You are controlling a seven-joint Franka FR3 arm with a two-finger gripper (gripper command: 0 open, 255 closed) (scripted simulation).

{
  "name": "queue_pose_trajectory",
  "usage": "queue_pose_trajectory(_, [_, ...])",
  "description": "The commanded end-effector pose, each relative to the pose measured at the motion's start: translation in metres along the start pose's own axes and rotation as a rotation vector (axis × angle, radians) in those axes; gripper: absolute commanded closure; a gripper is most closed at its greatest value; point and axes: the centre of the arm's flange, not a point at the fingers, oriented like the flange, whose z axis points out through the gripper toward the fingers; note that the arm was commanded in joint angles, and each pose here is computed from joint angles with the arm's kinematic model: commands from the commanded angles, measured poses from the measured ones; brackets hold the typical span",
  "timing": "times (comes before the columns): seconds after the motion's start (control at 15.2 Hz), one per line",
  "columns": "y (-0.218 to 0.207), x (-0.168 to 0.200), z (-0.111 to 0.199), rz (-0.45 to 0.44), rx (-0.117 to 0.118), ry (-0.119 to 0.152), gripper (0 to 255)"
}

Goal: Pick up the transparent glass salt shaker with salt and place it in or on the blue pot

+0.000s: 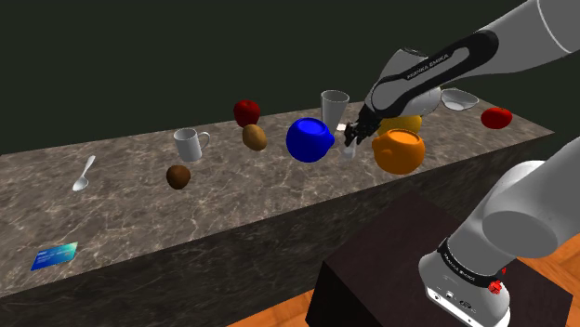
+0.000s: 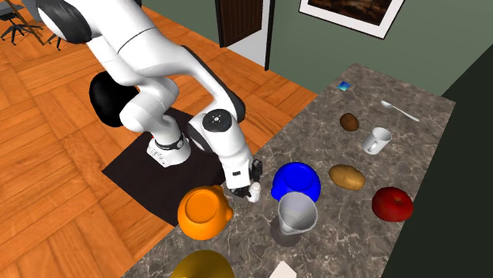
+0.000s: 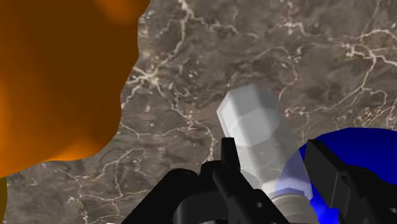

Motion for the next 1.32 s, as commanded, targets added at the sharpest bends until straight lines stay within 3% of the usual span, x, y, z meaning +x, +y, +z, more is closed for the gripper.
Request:
queue_pose_trajectory(0.0, [-0.001,0.003,-0.010,0.000,0.000,0.000,255])
queue_pose_trajectory(1.25, [-0.013,0.027,-0.106,0.000,0.000,0.000,255])
